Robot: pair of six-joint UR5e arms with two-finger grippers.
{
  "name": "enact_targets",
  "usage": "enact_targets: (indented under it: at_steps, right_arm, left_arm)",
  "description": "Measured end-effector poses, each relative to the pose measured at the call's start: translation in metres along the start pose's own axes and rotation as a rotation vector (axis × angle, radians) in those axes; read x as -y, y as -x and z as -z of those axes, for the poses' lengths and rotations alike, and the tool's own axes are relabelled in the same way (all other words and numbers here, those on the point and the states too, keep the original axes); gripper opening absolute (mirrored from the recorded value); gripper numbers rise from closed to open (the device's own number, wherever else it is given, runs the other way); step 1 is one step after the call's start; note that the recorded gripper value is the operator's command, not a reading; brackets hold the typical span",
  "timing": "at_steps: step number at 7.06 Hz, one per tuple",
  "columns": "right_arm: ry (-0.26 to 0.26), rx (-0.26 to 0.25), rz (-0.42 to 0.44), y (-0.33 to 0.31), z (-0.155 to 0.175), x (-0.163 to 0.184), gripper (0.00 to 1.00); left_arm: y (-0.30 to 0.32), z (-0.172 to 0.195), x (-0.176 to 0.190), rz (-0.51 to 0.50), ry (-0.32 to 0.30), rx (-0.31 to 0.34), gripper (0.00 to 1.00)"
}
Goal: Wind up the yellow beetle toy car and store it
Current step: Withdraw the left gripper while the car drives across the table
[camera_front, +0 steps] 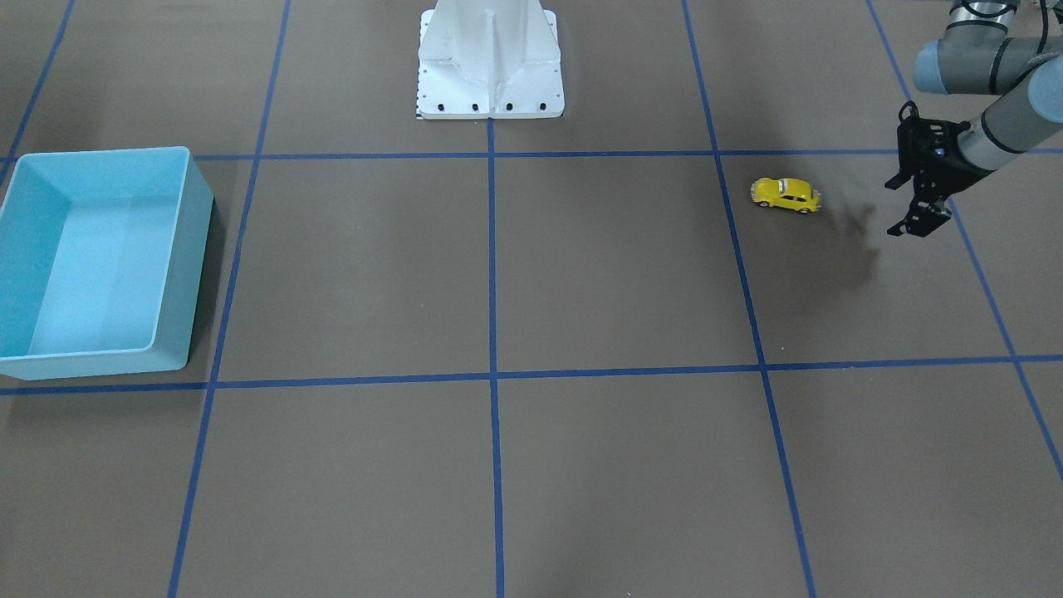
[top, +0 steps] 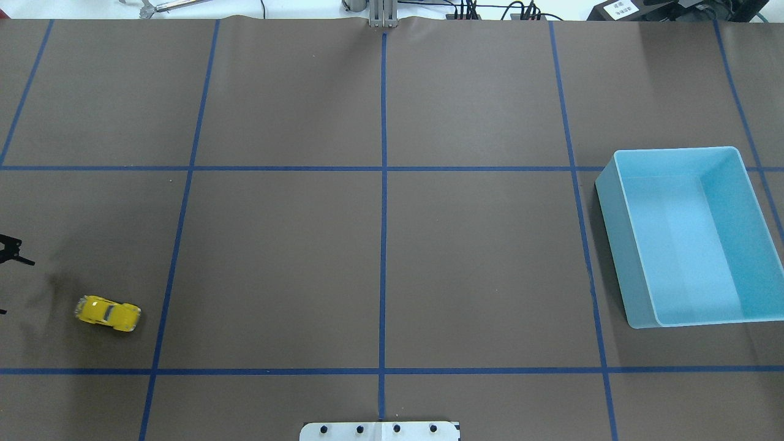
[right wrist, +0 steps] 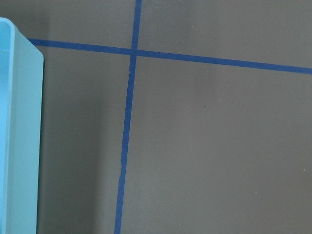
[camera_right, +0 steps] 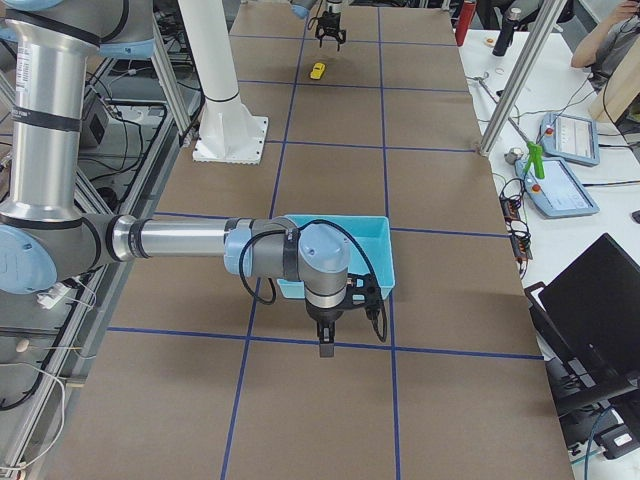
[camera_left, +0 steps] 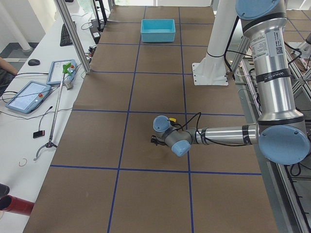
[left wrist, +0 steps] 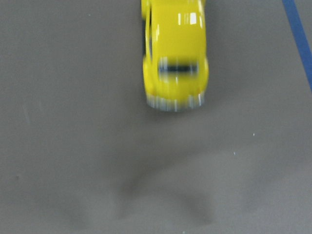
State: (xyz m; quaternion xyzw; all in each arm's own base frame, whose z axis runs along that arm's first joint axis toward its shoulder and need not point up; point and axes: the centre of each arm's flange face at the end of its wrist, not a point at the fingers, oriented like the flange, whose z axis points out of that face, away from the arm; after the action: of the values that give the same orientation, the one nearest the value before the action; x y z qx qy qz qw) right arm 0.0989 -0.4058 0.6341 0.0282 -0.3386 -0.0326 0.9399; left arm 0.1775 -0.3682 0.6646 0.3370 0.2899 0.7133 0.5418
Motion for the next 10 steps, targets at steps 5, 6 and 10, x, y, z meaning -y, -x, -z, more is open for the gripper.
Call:
enact_targets:
  at_steps: [5, 6, 10]
  right_arm:
    - [-0.01, 0.001, 0.008, 0.004, 0.005, 0.001, 1.0]
    - [-0.012, 0.004, 0.009, 0.005, 0.005, 0.001, 1.0]
    - [-0.012, 0.006, 0.01, 0.005, 0.006, 0.001, 1.0]
  left_arm:
    - [-0.003, 0.015, -0.012, 0.013, 0.005, 0.011, 1.0]
    - [-0.005, 0.016, -0.014, 0.019, 0.008, 0.011, 1.0]
    - [-0.001, 0.026, -0.006, 0.071, 0.035, -0.017, 1.0]
